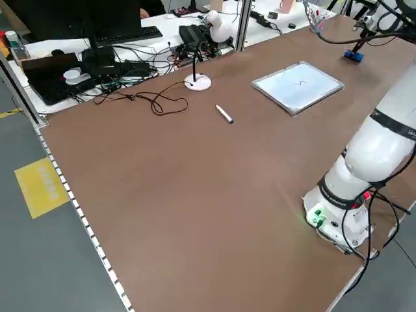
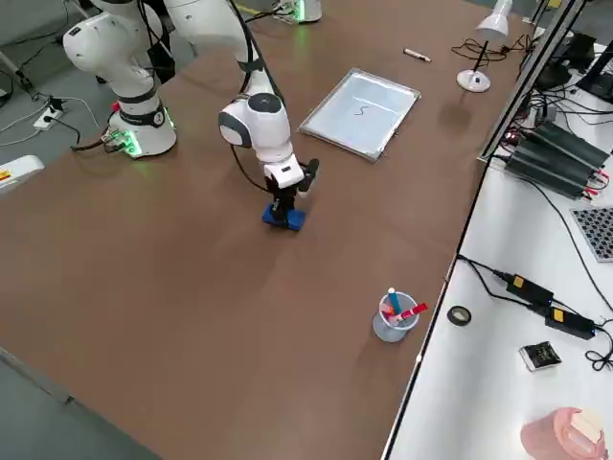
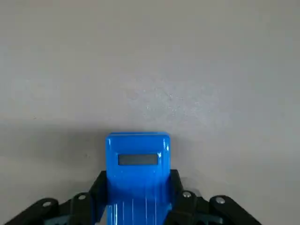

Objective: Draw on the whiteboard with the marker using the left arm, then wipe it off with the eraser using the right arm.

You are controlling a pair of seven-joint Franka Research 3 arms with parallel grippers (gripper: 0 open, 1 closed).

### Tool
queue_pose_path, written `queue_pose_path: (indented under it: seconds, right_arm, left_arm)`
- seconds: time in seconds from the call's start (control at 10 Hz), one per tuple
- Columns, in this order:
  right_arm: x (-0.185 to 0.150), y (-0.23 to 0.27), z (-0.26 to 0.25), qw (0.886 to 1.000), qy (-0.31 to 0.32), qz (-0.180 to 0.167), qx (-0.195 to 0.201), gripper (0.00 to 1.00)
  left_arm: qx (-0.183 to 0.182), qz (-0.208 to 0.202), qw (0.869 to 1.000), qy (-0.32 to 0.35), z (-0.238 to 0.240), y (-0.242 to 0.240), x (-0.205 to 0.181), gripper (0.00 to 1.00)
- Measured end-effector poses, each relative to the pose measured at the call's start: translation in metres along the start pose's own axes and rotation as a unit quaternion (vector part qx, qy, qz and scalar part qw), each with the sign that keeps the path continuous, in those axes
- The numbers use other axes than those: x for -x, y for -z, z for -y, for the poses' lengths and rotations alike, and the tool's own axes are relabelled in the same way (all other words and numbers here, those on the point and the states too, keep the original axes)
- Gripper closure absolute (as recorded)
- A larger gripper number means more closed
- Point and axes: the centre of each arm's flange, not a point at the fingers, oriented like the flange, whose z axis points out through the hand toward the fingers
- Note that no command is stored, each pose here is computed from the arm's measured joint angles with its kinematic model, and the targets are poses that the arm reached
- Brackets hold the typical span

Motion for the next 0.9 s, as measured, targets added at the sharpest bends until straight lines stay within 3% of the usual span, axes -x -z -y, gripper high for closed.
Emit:
queue_pose_path:
  seconds: [0.4, 0.9]
  right_arm:
    - [-0.021, 0.012, 0.042, 0.999, -0.035, 0.004, -0.016, 0.44]
    - [-0.064, 0.07, 0.136, 0.996, -0.075, 0.024, -0.035, 0.44]
  left_arm:
    - [0.0, 0.0, 1.0, 0.0, 0.0, 0.0, 0.0, 0.0]
    - [0.0, -0.005, 1.0, 0.002, 0.002, 0.002, -0.001, 0.0]
